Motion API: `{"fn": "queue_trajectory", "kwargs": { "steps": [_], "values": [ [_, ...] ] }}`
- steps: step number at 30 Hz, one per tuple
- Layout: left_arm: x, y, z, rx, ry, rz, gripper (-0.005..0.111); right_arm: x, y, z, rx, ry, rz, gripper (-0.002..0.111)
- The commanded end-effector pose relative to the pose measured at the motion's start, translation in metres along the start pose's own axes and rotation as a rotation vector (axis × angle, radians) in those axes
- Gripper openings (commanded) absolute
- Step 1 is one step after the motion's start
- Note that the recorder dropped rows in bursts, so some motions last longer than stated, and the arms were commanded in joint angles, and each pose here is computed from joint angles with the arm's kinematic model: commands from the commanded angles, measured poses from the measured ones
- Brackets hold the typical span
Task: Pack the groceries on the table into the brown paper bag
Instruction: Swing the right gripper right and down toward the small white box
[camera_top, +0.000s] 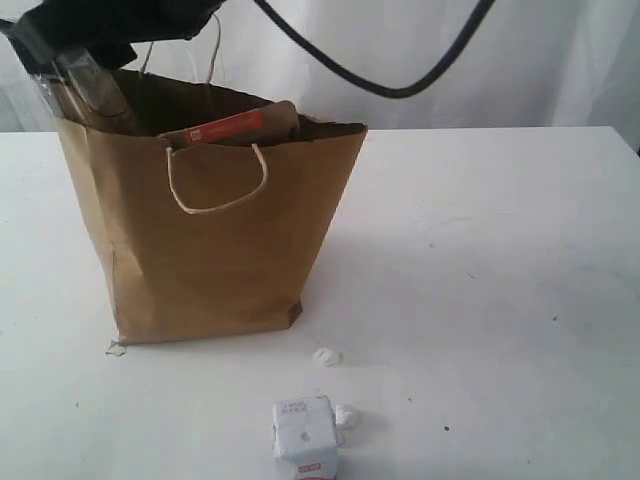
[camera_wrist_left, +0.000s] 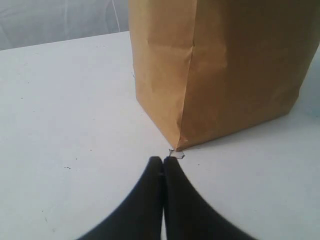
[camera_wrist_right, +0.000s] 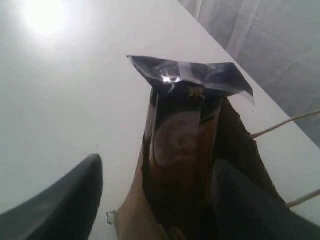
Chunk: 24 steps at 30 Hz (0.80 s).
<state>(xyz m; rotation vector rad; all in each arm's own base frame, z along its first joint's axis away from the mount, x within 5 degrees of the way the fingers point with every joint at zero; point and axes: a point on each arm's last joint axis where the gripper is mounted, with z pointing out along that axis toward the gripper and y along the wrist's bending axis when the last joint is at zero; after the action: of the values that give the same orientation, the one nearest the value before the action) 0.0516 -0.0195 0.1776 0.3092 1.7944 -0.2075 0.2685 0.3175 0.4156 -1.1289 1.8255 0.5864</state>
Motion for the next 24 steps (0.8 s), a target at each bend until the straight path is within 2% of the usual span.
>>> {"fn": "queue_trajectory", "kwargs": {
  "steps": [1,10,17,24],
  "values": [
    [0.001,0.0,0.0,-0.003,0.0,-0.013,0.0,-0.003,0.0,-0.014,0.015,0.0,-0.003,0.06],
    [0.001,0.0,0.0,-0.003,0.0,-0.013,0.0,-0.007,0.003,-0.031,0.011,0.011,-0.015,0.06],
    [0.001,0.0,0.0,-0.003,0.0,-0.013,0.0,-0.005,0.003,-0.054,0.053,0.074,-0.029,0.06],
    [0.001,0.0,0.0,-0.003,0.0,-0.013,0.0,0.0,0.01,-0.085,0.029,0.185,-0.04,0.06]
  ]
}}
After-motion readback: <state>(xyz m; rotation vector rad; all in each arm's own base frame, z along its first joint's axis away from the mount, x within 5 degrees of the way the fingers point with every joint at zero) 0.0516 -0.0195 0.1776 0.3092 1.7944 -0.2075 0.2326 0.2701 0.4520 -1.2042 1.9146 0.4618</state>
